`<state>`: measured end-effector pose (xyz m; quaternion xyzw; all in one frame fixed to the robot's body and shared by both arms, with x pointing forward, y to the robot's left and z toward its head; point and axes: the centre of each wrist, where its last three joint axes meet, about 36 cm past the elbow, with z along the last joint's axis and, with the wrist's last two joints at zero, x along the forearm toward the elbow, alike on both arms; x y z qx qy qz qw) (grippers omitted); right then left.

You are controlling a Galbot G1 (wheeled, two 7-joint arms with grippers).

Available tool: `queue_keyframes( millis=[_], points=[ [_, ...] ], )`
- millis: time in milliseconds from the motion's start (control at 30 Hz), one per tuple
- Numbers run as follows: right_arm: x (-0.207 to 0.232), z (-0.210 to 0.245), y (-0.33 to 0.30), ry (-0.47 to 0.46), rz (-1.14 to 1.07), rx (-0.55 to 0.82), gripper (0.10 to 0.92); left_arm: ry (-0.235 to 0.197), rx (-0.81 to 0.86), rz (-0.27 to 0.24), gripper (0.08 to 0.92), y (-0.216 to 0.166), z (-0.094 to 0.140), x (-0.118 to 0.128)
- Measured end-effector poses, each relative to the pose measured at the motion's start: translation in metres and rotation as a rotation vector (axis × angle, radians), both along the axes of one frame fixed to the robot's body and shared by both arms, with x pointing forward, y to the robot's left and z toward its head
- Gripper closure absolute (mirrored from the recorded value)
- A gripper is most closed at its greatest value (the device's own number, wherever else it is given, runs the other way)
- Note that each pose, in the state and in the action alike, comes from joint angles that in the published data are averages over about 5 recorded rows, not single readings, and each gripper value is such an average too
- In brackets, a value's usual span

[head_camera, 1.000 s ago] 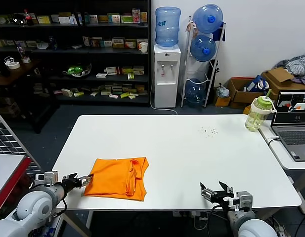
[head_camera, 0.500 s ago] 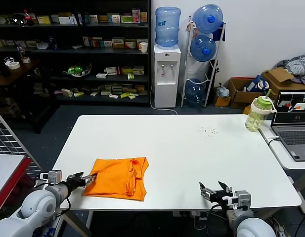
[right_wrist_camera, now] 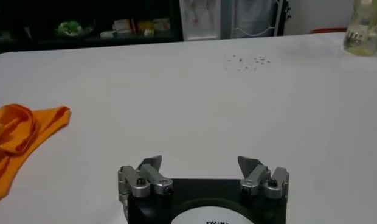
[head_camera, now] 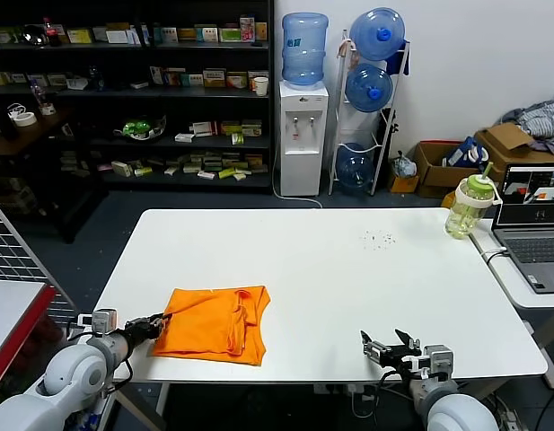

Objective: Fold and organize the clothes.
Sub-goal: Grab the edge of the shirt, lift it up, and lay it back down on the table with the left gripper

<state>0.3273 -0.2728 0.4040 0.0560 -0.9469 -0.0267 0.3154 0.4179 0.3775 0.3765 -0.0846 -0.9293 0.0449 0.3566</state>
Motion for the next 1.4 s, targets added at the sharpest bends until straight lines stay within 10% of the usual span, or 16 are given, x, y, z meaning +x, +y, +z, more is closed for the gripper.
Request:
queue_keyframes(
  millis=[300, 833, 1400],
  points=[
    [0.000, -0.001, 0.001, 0.001, 0.000, -0.001, 0.200, -0.006, -0.024, 0.007, 0.909, -0.005, 0.006, -0.003],
    [0.008, 0.001, 0.005, -0.024, 0.030, 0.003, 0.200, -0.044, 0.081, -0.004, 0.910, 0.003, 0.051, -0.010],
    [0.012, 0.012, 0.003, -0.074, 0.034, 0.006, 0.200, -0.079, 0.420, 0.094, 0.910, 0.121, 0.105, 0.008]
  ],
)
